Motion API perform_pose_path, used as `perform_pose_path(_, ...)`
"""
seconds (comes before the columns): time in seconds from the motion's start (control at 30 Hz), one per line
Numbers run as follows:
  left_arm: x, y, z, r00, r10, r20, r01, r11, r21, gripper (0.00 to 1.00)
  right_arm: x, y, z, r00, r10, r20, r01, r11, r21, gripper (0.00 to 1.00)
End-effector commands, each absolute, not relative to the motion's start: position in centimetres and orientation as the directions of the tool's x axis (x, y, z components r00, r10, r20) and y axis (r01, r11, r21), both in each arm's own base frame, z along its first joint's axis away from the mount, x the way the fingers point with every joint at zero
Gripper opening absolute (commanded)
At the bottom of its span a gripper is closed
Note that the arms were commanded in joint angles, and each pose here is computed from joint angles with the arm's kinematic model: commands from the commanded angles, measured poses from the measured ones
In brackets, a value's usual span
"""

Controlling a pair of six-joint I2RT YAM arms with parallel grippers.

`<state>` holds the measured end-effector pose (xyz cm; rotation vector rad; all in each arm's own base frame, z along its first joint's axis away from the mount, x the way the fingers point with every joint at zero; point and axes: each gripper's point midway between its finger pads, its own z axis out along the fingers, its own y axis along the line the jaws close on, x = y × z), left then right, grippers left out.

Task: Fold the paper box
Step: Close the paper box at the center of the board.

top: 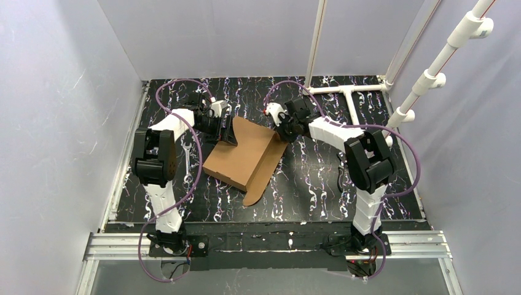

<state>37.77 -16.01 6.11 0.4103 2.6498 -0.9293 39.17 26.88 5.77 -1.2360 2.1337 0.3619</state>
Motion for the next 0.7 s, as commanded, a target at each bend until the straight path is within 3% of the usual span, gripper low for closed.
perform_pose_path(0.0, 37.2, -17.9, 7.6, -0.901, 0.198, -0.386, 0.408, 0.689, -0.598, 0.93, 39.4, 29.2, 7.6, -0.285, -0.672, -0.684, -0.890, 0.450, -0.072, 0.02)
perform_pose_path(0.67, 37.3, -18.3, 7.9, -0.901, 0.194, -0.387, 0.404, 0.700, -0.589, 0.92, 41.0, 29.9, 7.4, -0.277, -0.740, -0.613, -0.906, 0.413, -0.089, 0.08)
